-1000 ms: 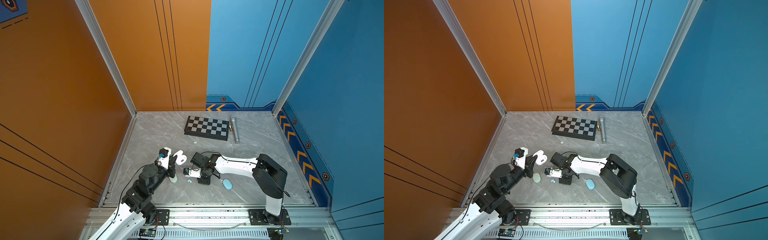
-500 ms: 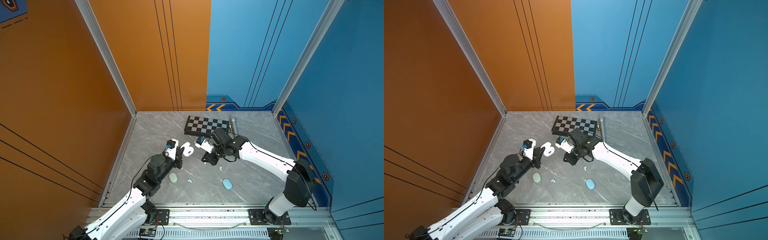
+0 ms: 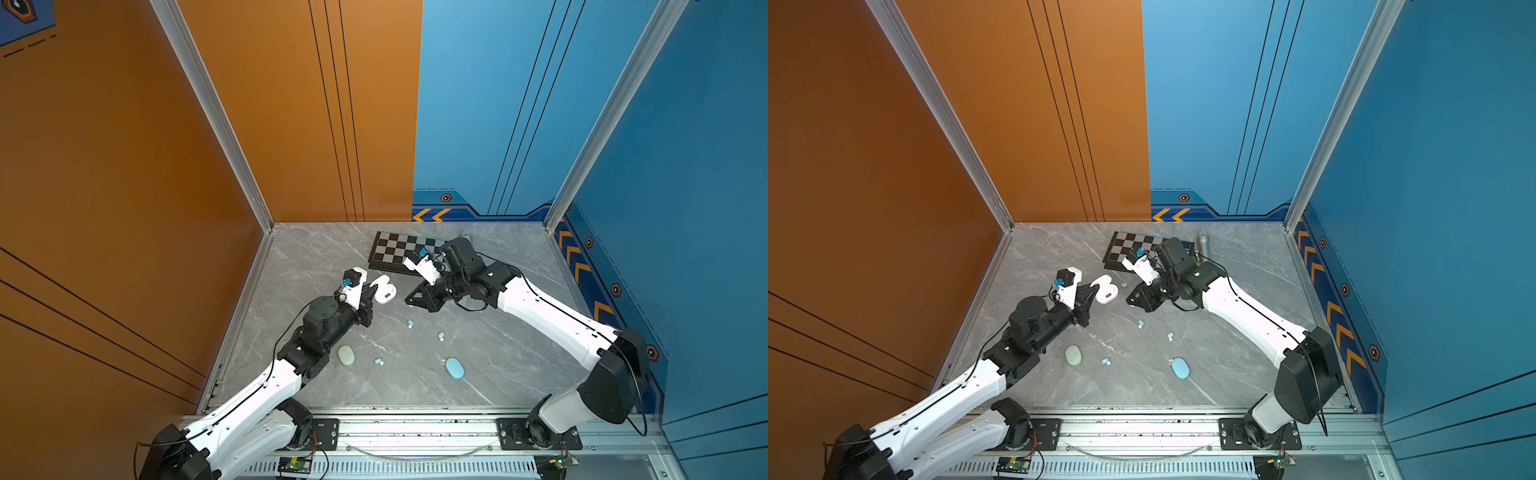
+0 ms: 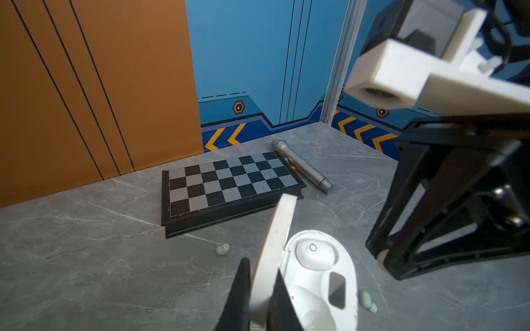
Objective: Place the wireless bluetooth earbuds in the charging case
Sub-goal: 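Lift the earbud with the right gripper to the case held by the left, then press the earbud into the second case slot and open the right gripper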
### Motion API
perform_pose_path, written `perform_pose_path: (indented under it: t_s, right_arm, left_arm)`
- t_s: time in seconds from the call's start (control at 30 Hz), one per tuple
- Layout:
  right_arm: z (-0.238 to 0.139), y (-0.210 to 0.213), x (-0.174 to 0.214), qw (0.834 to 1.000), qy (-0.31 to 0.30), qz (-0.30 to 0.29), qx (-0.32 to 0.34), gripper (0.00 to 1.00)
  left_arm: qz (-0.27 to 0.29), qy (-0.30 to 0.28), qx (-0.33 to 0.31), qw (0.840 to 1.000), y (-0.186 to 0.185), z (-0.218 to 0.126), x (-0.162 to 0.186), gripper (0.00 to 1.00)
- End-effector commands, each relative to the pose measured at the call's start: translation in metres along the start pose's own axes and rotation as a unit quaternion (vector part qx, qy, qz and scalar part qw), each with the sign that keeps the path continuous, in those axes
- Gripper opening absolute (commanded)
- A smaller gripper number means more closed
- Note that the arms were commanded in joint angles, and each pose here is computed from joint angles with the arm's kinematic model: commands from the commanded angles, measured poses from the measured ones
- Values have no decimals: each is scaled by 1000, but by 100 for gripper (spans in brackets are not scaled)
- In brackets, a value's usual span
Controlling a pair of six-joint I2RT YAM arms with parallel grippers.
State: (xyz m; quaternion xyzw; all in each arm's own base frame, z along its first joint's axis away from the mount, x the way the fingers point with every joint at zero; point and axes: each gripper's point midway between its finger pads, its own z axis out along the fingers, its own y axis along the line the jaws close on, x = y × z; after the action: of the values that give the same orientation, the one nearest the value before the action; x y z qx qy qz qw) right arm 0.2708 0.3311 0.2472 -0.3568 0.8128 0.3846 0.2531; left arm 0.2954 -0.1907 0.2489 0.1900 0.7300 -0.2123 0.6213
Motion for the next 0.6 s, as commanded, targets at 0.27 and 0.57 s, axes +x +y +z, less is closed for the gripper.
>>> perform_pose_path:
  t_s: [0.27,0.57]
  right_arm:
    - [-17,52,-77,986,-125,31,-106,8]
    - [12,59,-70,986,-113,43,-117,8]
  left_arm:
    - [17,-29,29,999,-11,6,-29,0]
    - [18,-41,35,998,-15,4,-40,0]
